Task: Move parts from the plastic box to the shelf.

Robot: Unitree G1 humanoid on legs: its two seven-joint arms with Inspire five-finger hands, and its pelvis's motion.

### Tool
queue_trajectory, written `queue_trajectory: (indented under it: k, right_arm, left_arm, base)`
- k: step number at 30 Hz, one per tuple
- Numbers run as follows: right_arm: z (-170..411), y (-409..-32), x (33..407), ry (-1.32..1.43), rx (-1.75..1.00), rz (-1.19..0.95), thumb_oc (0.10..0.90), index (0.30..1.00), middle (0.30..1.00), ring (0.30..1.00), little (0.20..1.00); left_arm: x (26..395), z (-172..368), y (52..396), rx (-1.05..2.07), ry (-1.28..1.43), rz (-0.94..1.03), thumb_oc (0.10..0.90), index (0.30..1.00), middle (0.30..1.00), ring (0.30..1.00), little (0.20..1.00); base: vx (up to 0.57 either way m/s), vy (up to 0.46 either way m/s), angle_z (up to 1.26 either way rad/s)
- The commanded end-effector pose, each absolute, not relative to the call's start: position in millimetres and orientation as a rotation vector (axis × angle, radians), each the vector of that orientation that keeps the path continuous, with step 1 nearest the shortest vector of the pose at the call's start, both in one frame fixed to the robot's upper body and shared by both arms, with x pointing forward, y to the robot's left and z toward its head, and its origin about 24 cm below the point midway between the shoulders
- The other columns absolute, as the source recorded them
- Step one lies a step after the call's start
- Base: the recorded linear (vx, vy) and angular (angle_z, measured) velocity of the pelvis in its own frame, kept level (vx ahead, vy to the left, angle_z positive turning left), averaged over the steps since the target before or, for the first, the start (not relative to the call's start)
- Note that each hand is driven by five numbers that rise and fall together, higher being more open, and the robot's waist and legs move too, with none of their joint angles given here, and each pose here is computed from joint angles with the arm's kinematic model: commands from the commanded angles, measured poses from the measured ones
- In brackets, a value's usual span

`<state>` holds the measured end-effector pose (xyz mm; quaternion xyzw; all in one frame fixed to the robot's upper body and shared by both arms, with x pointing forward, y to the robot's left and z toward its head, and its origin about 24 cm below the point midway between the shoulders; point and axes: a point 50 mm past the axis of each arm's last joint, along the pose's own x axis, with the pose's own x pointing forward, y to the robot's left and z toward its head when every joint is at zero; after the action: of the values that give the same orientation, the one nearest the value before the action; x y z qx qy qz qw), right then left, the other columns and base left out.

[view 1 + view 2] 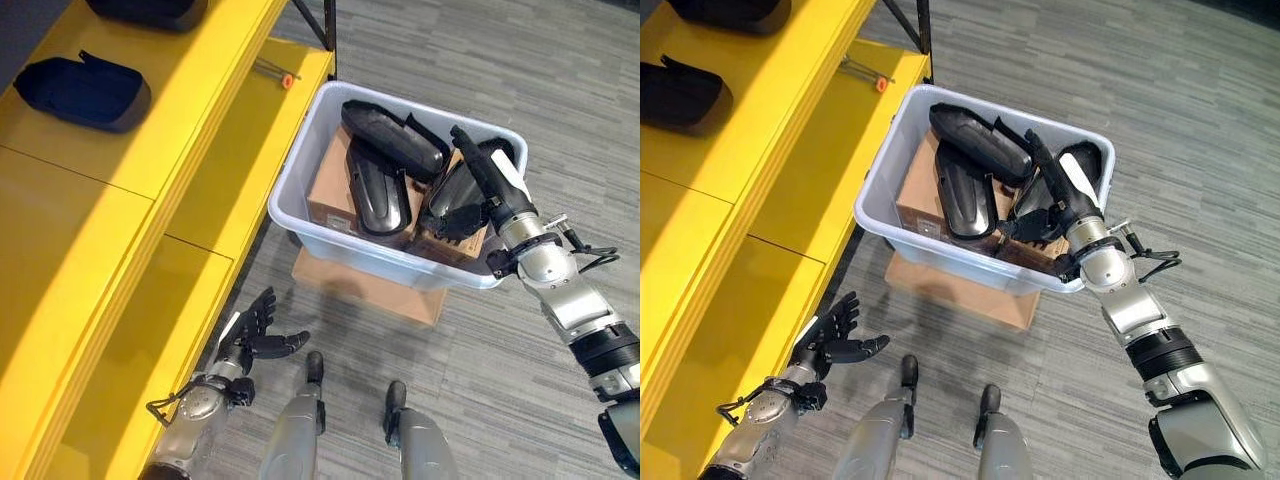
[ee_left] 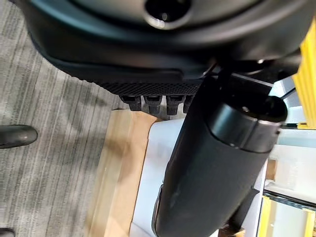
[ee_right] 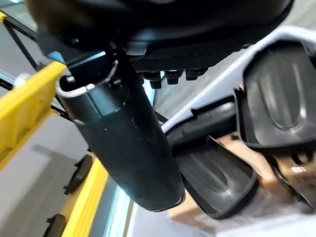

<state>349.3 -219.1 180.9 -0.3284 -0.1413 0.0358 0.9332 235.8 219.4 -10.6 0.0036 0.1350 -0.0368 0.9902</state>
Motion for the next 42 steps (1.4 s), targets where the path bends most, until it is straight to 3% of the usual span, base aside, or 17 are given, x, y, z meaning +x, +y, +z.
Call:
queue_trajectory:
  k: [1,28,42]
  right_arm:
    - [248.7,-208.6,348.1,-0.558,-0.701,0.024,0.9,1.0,1.0,1.0,1.0]
    - [296.3,-235.3,366.7,-0.603,-0.939,-0.325,0.9,1.0,1.0,1.0,1.0]
    - [280.8,-246.9,380.1,-0.485,-0.831,-0.388,0.9,1.0,1.0,1.0,1.0]
  left_arm:
    - [244.1,22.4,212.2,-0.026,0.094,-0.1,0.9,1.0,1.0,1.0,1.0]
    - [253.6,36.3,212.1,-0.039,0.024,-0.061,0.9,1.0,1.0,1.0,1.0]
    - [256.5,37.4,208.5,-0.065,0.016,-0.041,0.9,1.0,1.0,1.0,1.0]
  base:
    - [-0.02,0.011,-0.03]
    - [0.0,0.002,0.0]
    - [0.0,0.0,0.0]
